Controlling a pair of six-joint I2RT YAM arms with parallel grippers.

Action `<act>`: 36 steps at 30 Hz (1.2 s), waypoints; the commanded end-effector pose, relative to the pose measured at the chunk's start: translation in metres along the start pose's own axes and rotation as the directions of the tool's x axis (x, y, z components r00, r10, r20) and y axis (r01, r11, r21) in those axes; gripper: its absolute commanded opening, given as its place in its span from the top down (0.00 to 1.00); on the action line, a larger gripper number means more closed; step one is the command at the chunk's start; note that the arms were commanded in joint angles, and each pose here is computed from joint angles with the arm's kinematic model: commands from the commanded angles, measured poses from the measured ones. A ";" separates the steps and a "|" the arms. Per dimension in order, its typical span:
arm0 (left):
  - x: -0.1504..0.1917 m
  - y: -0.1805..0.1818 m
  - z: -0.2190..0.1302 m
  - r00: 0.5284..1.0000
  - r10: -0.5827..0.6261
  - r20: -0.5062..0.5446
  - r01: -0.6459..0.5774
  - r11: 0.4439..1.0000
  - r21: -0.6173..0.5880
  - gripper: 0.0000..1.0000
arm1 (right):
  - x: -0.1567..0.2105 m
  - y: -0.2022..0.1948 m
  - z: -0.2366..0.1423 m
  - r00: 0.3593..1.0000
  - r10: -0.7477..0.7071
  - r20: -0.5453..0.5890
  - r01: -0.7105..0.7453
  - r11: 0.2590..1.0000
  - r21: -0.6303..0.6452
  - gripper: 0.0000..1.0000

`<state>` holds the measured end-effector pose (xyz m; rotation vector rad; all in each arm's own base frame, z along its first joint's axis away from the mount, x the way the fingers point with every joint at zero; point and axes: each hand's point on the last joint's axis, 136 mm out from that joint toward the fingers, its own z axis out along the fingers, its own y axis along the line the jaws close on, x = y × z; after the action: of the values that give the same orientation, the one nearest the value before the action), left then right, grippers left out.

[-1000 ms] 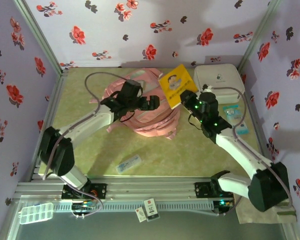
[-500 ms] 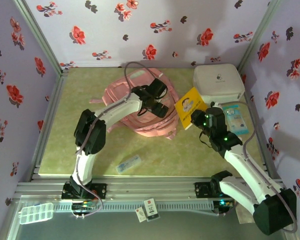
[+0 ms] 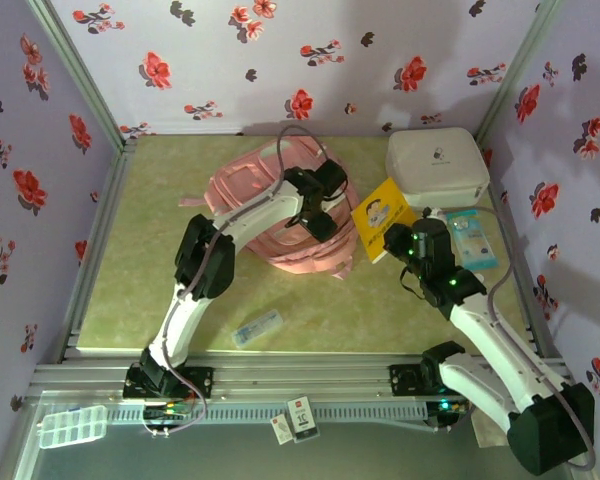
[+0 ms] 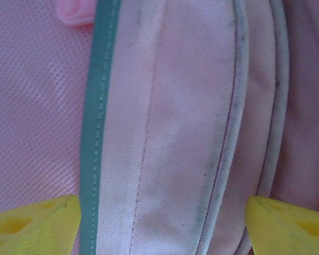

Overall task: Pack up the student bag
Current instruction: Open the student bag at the top-center of the table.

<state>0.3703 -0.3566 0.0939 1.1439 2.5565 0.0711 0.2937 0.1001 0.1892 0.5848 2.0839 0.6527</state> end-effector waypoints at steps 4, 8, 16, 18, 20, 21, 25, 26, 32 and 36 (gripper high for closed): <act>0.005 0.011 0.008 0.993 0.091 -0.068 -0.099 0.988 -0.115 0.24 | -0.025 0.004 -0.015 0.993 -0.009 0.117 0.010 1.000 -0.006 1.00; 0.006 0.024 0.013 0.989 0.111 -0.099 -0.128 0.974 -0.189 0.24 | -0.028 0.004 -0.018 0.992 -0.013 0.124 0.013 1.000 -0.001 1.00; -0.003 0.030 -0.008 0.997 0.061 -0.053 -0.073 0.968 -0.242 0.56 | -0.029 0.003 -0.020 0.991 -0.003 0.134 0.002 1.000 0.006 1.00; -0.011 0.034 -0.027 0.999 0.037 0.003 -0.035 0.965 -0.261 0.63 | -0.030 0.001 -0.020 0.990 -0.002 0.138 0.000 1.000 0.014 1.00; -0.019 0.039 -0.047 0.998 0.014 0.066 0.004 0.964 -0.266 0.72 | -0.030 0.000 -0.021 0.990 -0.001 0.140 -0.001 1.000 0.016 1.00; -0.022 0.041 -0.057 0.995 0.000 0.100 0.026 0.963 -0.268 0.80 | -0.030 0.002 -0.021 0.990 -0.002 0.140 0.001 1.000 0.008 1.00; -0.030 0.054 -0.086 0.980 -0.059 0.190 0.115 0.947 -0.299 1.00 | -0.030 0.009 -0.021 0.990 0.002 0.144 0.004 0.999 -0.042 1.00; -0.031 0.056 -0.090 0.975 -0.081 0.208 0.143 0.943 -0.301 1.00 | -0.029 0.009 -0.021 0.990 0.002 0.144 0.004 0.999 -0.045 1.00; -0.040 0.065 -0.129 0.933 -0.137 0.333 0.237 0.929 -0.283 1.00 | -0.027 0.022 -0.023 0.991 -0.005 0.133 0.021 0.992 -0.121 1.00; -0.052 0.073 -0.166 0.868 -0.169 0.467 0.309 0.920 -0.241 1.00 | -0.018 0.049 -0.022 0.997 -0.013 0.081 0.035 0.963 -0.268 1.00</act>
<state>0.3952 -0.3251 0.2074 0.8087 2.3195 0.2740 0.2857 0.0999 0.2009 0.5467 2.0214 0.7036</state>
